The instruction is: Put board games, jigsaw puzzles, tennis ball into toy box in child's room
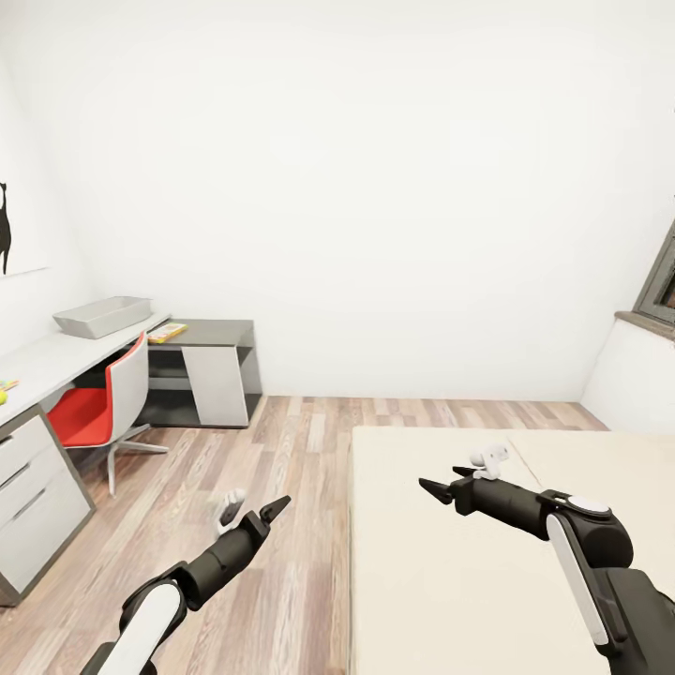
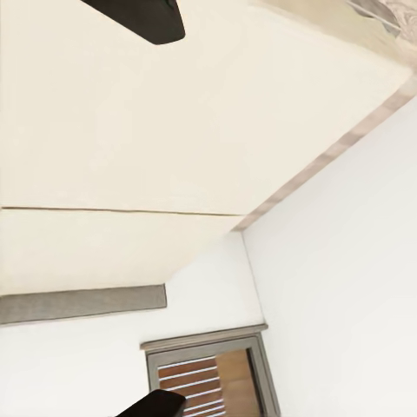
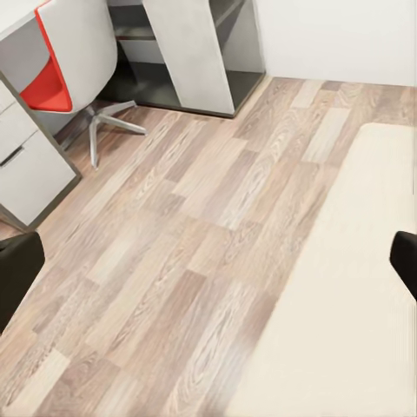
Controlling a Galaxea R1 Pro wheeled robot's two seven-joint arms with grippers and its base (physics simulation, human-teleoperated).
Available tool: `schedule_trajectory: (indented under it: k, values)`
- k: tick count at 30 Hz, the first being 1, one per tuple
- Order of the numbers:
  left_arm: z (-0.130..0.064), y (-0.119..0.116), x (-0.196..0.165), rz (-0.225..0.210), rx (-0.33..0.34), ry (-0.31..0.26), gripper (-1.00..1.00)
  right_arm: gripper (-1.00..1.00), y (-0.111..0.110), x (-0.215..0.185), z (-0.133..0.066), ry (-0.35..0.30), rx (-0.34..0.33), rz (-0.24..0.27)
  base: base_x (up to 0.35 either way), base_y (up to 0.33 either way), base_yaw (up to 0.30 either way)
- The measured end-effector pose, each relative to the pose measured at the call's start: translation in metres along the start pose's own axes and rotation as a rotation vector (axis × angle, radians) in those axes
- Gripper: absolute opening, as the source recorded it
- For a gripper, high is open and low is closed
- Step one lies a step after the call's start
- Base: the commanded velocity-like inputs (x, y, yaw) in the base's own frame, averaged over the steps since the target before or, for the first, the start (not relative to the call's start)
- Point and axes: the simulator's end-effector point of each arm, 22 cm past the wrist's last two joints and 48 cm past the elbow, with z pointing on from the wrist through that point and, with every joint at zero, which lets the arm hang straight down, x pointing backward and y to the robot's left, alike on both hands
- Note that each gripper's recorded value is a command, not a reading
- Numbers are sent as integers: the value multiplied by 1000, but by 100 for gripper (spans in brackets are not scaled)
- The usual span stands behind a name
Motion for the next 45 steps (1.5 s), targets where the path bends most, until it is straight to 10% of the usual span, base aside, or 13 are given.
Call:
schedule_trajectory:
  k: [45]
  values:
    - [0, 0, 0, 2, -2, -2, 100, 100, 0, -1, -1, -2, -2, 2, 0, -20, -50]
